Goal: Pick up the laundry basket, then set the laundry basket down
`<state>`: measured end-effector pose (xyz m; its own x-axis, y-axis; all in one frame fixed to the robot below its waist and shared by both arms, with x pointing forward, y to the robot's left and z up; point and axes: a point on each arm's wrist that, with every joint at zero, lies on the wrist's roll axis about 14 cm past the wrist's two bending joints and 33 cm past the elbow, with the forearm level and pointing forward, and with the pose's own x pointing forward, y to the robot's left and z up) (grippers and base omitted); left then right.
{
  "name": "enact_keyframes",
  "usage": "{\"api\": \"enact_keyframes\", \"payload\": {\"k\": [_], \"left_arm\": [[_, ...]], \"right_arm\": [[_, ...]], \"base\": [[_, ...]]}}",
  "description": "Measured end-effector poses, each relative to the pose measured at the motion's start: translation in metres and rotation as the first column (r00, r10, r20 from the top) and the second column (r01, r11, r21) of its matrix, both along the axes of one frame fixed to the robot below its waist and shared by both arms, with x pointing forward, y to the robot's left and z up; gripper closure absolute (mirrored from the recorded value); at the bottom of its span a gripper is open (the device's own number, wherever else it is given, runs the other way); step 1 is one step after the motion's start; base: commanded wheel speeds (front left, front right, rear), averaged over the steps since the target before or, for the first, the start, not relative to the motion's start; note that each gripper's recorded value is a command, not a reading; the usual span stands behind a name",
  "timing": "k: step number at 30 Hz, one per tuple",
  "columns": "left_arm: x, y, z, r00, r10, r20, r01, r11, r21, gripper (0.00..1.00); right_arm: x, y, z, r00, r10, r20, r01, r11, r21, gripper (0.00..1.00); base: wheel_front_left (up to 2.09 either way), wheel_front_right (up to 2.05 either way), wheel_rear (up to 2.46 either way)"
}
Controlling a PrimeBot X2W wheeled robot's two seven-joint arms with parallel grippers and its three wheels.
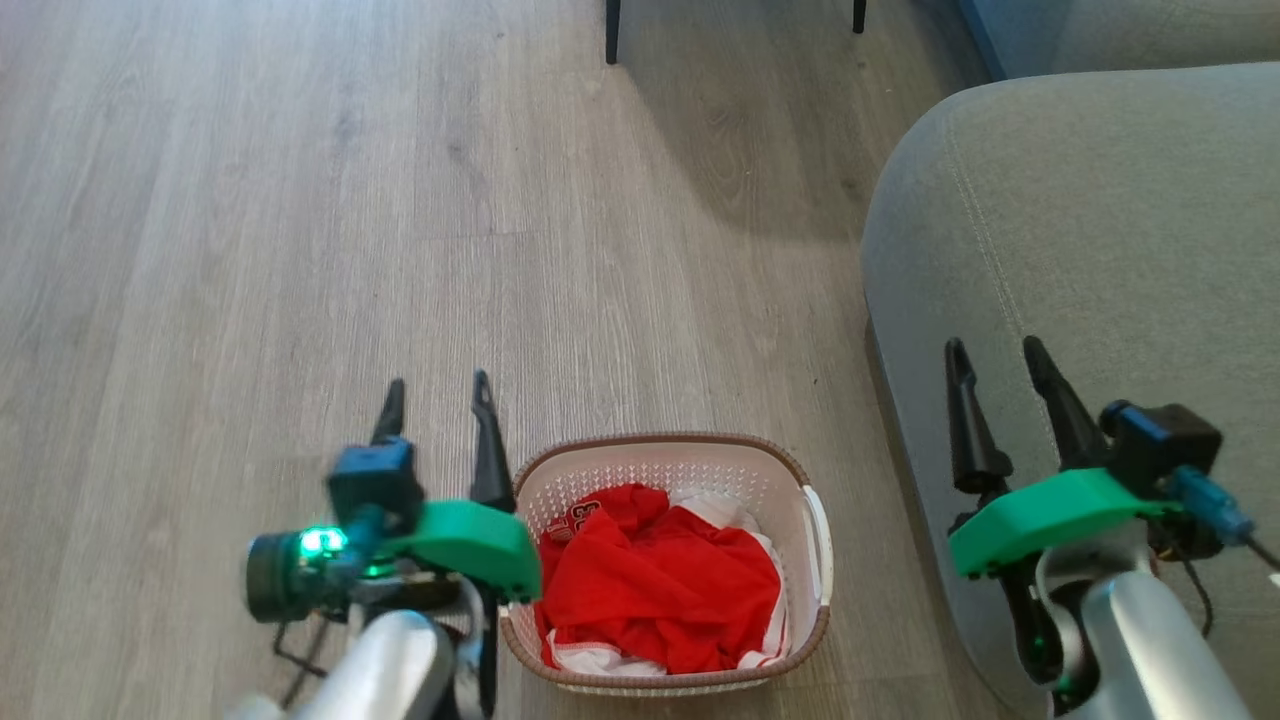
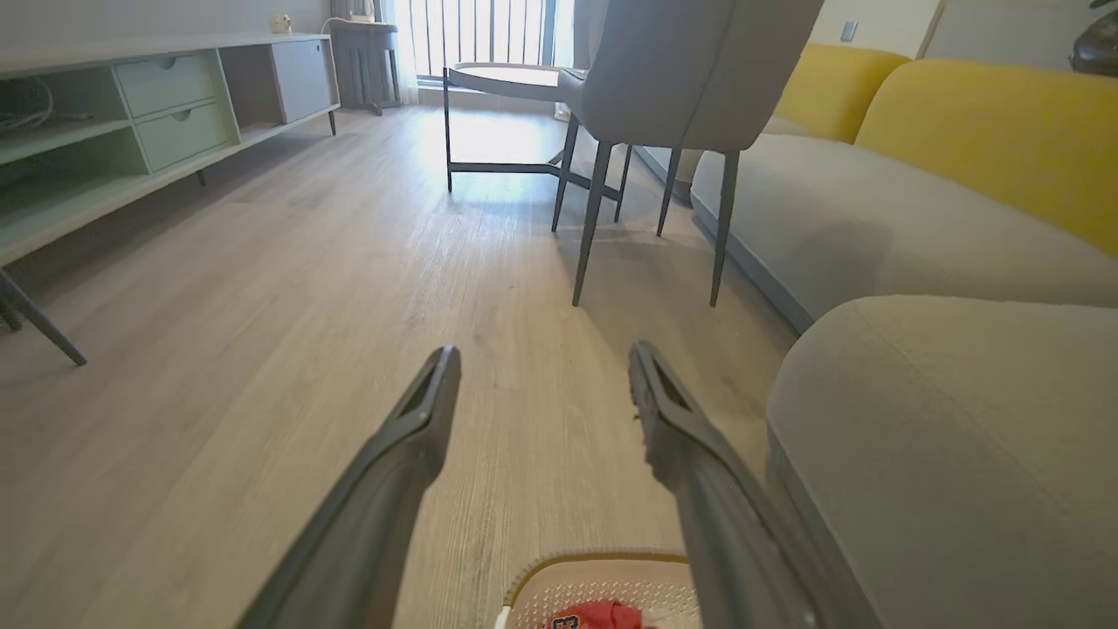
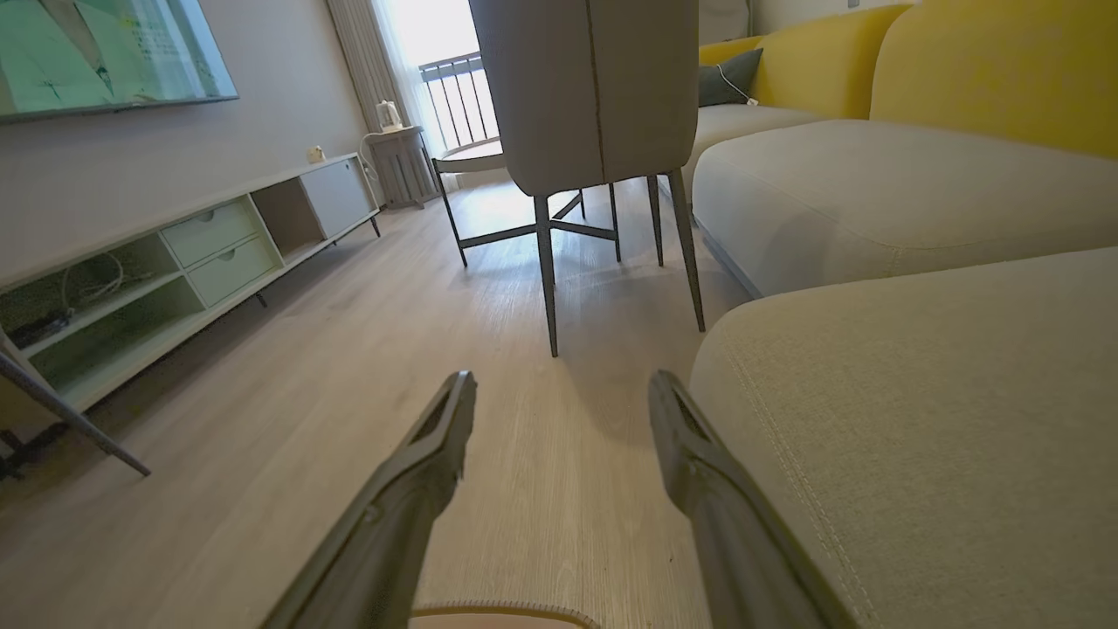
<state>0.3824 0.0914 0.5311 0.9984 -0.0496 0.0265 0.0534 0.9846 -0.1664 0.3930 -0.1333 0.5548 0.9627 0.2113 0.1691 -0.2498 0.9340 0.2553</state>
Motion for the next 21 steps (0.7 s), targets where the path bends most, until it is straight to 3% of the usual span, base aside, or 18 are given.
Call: {"api": "enact_keyframes", "payload": {"k": [7, 11, 21], "left_arm": [[-0.002, -0.016, -0.003, 1.0, -0.017, 0.022, 0.014, 0.994, 0.113, 0.0], [0.001, -0.012, 0.005, 1.0, 0.016, 0.024, -0.017, 0.999, 0.029, 0.0], [0.008, -0.002, 0.05, 0.98, 0.031, 0.195, -0.026, 0.999, -0.028, 0.0]], "right_arm": [[-0.001, 0.002, -0.001, 1.0, -0.008, 0.023, 0.009, 0.997, -0.079, 0.0], [0.0, 0.003, -0.002, 0.999, -0.008, 0.043, 0.015, 0.986, -0.165, 0.0], [0.004, 0.011, 0.018, 0.991, 0.01, 0.133, 0.021, 0.972, -0.233, 0.0]], "base": [[0.0, 0.0, 0.0], [0.0, 0.0, 0.0], [0.0, 0.0, 0.0]]}}
